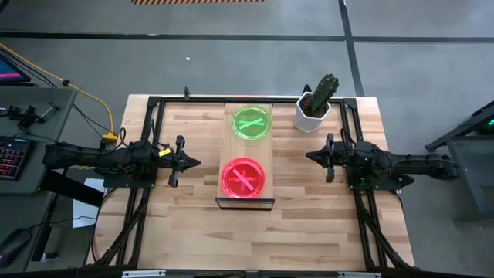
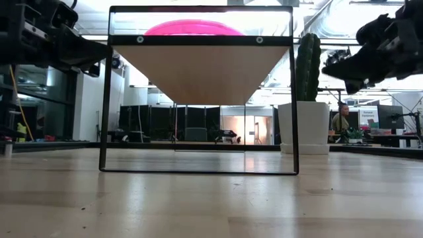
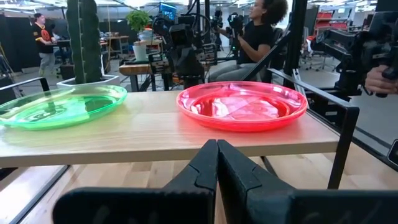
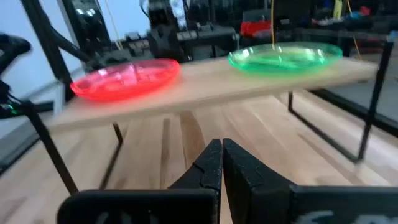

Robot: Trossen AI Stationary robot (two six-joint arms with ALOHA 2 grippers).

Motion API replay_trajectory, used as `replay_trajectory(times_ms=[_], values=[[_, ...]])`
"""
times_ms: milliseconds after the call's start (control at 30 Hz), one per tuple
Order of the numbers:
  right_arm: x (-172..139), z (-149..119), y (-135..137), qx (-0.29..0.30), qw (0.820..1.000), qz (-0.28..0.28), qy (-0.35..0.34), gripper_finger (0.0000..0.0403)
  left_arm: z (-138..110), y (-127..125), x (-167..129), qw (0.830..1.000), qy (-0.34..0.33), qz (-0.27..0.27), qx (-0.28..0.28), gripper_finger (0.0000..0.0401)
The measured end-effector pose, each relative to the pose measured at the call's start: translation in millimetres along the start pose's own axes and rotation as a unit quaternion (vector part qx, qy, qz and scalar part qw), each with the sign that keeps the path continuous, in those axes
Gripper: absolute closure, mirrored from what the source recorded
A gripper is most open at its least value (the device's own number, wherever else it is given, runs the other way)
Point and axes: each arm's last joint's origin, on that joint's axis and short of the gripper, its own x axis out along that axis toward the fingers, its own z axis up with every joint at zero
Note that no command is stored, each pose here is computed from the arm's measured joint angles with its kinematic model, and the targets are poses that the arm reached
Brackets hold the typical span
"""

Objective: Place and stack plates onto a shelf
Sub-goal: Return to Home Position

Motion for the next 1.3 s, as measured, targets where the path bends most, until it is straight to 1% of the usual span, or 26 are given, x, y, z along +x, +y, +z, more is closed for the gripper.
replay_trajectory(times_ms=[67, 133, 233, 400, 567, 767, 1000, 1100, 1267, 1300], values=[[0.0, 1.8, 2.7, -0.005, 1.0, 0.018, -0.009, 0.0403, -0.6, 0.0, 0.0, 1.0, 0.003, 0.0, 0.0, 0.0401], [-0.1, -0.1, 5.5, -0.021, 0.999, 0.036, 0.0, 0.0403, -0.3, 0.0, -0.3, 1.0, 0.002, 0.0, 0.0, 0.0401], [-0.3, -4.0, 6.7, -0.036, 0.999, 0.033, 0.019, 0.0403, -2.5, -0.1, -0.4, 1.0, 0.013, -0.001, -0.001, 0.0401], [-0.6, -9.5, 5.5, -0.003, 0.999, 0.013, 0.046, 0.0403, -8.5, -0.6, -3.2, 0.999, 0.044, -0.002, -0.003, 0.0401], [-0.2, -10.5, 5.5, 0.03, 0.998, 0.012, 0.053, 0.0403, -19.5, -1.5, -9.8, 0.995, 0.1, -0.004, -0.006, 0.0401], [-0.2, -10.5, 5.5, 0.058, 0.997, 0.01, 0.053, 0.0403, -11.7, -0.2, -14.4, 0.998, 0.057, 0.021, -0.006, 0.0401], [-1.4, -8.9, 5.6, 0.066, 0.997, 0.012, 0.043, 0.0403, 0.2, -0.1, -22.6, 1.0, -0.014, 0.025, -0.003, 0.0401], [-4.7, -4.2, 5.9, 0.067, 0.997, 0.018, 0.015, 0.0403, -0.8, -0.3, -22.3, 1.0, -0.011, 0.024, -0.004, 0.0401], [-12.3, 8.1, 6.8, 0.073, 0.995, 0.032, -0.058, 0.0403, -0.9, -1.2, -22.3, 1.0, -0.01, 0.023, -0.004, 0.0401], [-12.4, 8.9, 6.9, 0.073, 0.995, 0.033, -0.062, 0.0403, -1.0, -1.5, -22.3, 1.0, -0.009, 0.022, -0.004, 0.0401]])
